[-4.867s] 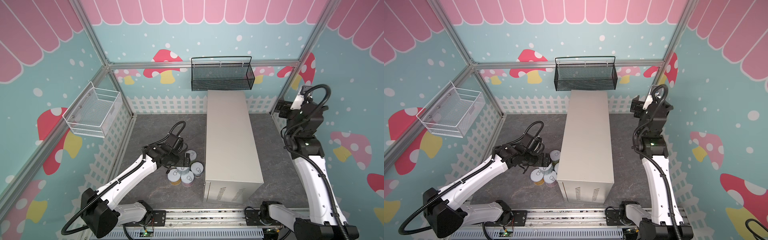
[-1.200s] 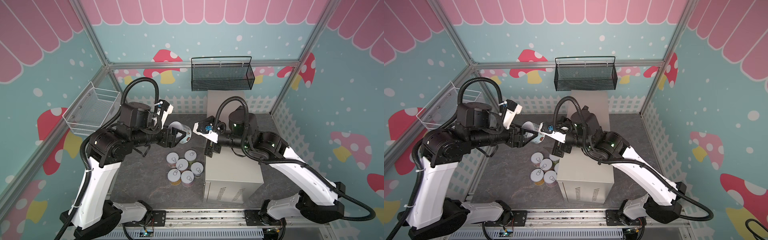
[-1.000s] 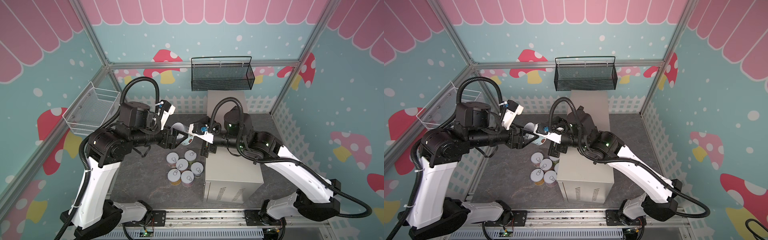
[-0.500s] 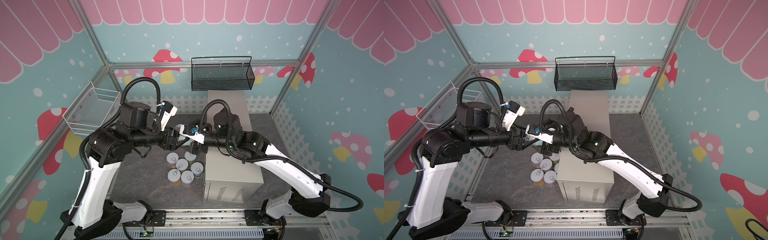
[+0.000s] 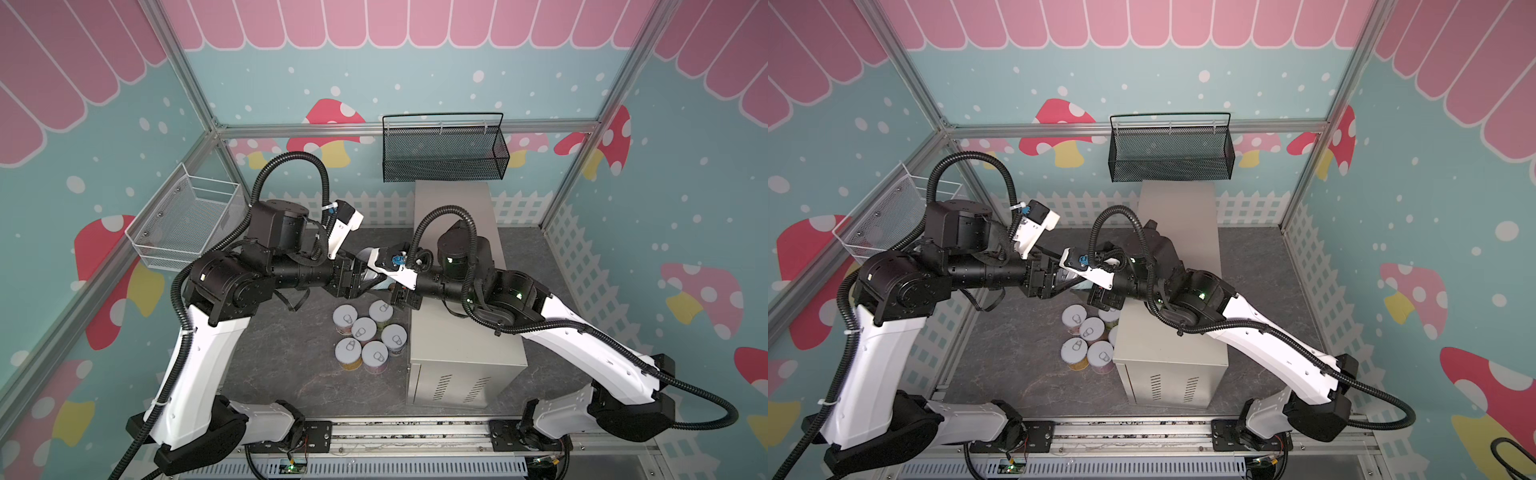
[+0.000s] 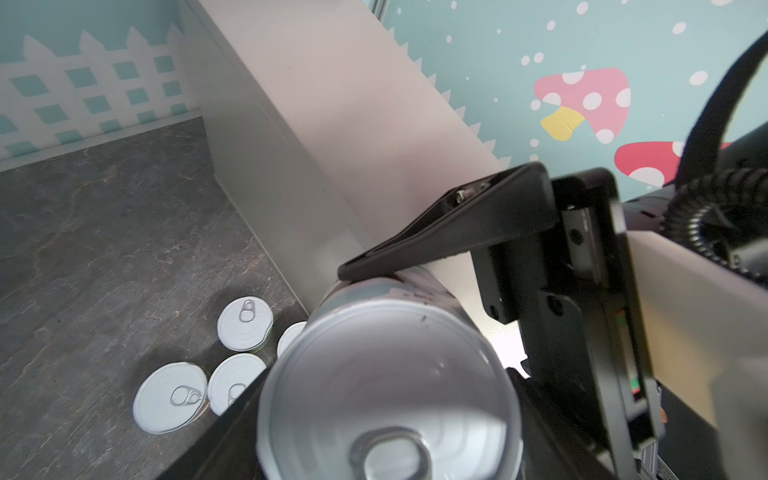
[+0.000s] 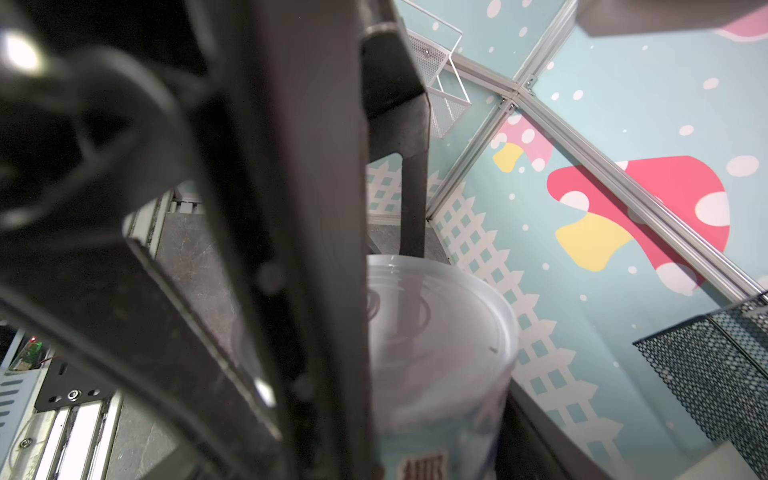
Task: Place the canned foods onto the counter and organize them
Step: 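Grasp the can with the right gripper and open the left gripper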
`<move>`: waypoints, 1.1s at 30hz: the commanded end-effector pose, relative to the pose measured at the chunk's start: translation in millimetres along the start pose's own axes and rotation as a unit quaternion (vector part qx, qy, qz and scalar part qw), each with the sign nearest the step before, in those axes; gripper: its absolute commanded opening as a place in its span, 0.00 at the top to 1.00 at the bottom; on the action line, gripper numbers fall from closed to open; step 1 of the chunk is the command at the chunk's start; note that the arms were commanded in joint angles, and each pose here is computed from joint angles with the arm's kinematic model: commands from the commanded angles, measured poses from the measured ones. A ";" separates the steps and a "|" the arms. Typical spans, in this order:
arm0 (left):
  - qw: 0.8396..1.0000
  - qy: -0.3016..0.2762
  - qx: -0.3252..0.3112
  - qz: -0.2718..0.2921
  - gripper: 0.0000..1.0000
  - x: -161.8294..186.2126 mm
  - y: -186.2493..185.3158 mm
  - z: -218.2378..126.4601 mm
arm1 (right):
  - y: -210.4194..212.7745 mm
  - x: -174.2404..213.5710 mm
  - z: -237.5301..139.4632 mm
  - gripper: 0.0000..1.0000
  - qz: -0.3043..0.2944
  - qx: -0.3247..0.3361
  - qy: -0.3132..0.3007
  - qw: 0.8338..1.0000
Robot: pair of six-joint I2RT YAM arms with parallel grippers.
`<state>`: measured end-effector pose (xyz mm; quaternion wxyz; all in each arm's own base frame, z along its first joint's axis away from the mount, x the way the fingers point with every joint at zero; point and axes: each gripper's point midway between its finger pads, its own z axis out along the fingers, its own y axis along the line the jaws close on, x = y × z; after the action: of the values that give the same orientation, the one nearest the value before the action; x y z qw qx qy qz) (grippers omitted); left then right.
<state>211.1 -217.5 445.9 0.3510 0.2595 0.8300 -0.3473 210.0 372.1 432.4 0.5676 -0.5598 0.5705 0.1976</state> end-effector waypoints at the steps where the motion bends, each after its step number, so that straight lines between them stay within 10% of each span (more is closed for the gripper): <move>1: 0.996 -0.033 0.079 0.023 0.12 -19.6 -32.4 -0.6 | -16.7 -8.1 -12.3 0.36 0.004 0.051 -0.021 0.998; 3: 0.995 -0.042 0.090 0.020 0.01 -25.3 -36.4 1.0 | -20.1 -6.0 -18.7 0.37 0.009 0.065 -0.022 0.998; 33: 0.987 -0.137 -0.083 -0.032 0.01 -21.0 68.5 -0.7 | -146.6 120.7 -86.8 0.29 0.165 0.272 0.025 0.948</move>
<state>255.5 -189.1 444.0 0.4511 0.1666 0.8048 -0.3479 328.0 196.6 402.3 0.6273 -0.2791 0.7217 0.0876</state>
